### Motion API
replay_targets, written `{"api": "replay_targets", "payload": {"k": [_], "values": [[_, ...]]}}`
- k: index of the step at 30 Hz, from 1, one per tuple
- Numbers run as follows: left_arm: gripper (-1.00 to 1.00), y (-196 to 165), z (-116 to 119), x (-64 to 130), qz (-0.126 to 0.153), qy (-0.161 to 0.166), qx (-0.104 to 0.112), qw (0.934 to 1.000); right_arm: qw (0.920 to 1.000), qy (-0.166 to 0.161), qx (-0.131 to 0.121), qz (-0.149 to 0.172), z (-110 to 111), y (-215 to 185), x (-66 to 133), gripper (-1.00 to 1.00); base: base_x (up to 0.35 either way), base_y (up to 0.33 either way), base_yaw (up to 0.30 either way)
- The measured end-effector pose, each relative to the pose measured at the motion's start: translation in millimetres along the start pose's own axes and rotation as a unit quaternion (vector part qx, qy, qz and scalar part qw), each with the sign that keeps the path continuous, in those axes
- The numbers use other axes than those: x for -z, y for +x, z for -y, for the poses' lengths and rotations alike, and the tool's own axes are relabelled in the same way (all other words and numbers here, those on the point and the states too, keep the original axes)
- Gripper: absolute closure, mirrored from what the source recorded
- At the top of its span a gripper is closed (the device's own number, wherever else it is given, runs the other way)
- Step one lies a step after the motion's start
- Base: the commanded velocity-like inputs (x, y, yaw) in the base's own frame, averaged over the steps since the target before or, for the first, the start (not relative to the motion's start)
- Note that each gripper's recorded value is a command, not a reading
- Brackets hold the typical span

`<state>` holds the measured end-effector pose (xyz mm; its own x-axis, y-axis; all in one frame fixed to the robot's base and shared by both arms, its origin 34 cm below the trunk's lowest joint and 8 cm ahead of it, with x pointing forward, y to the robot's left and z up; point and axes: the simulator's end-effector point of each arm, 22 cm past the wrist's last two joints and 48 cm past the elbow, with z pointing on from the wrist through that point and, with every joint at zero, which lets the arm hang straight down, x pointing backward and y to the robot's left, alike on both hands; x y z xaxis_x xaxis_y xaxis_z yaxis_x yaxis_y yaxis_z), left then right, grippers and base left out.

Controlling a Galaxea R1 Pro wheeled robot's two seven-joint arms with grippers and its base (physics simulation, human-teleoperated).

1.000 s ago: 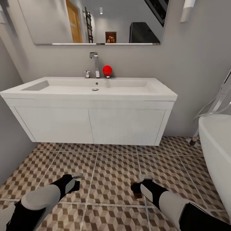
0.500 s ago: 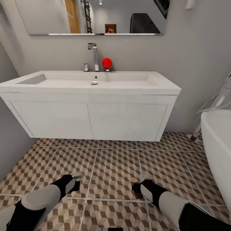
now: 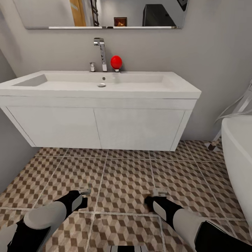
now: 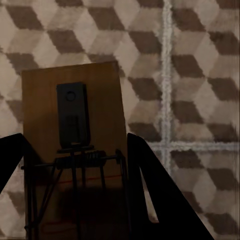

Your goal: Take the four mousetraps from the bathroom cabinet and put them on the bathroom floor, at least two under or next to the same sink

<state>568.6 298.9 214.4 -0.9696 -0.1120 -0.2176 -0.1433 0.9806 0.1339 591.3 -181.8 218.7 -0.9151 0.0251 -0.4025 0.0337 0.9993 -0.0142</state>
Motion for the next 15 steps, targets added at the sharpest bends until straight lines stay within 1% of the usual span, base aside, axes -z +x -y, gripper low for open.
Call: {"api": "replay_targets", "payload": {"k": [2,5,15], "values": [[1.0,-0.4,-0.1,0.0,0.001,0.0,0.0,1.0,0.9999,0.009,-0.002,0.006,4.5,-2.4,0.0,1.0,0.091,0.0,0.0],[1.0,-0.8,-1.4,0.1,0.002,-0.001,0.0,1.0,0.9999,0.013,-0.003,0.009,5.7,-3.8,0.3,1.0,0.246,0.0,0.0],[1.0,-1.6,-4.2,0.0,0.002,-0.003,0.001,1.0,0.9999,0.013,-0.002,0.011,4.9,-5.1,0.7,1.0,0.326,0.0,0.0]]}}
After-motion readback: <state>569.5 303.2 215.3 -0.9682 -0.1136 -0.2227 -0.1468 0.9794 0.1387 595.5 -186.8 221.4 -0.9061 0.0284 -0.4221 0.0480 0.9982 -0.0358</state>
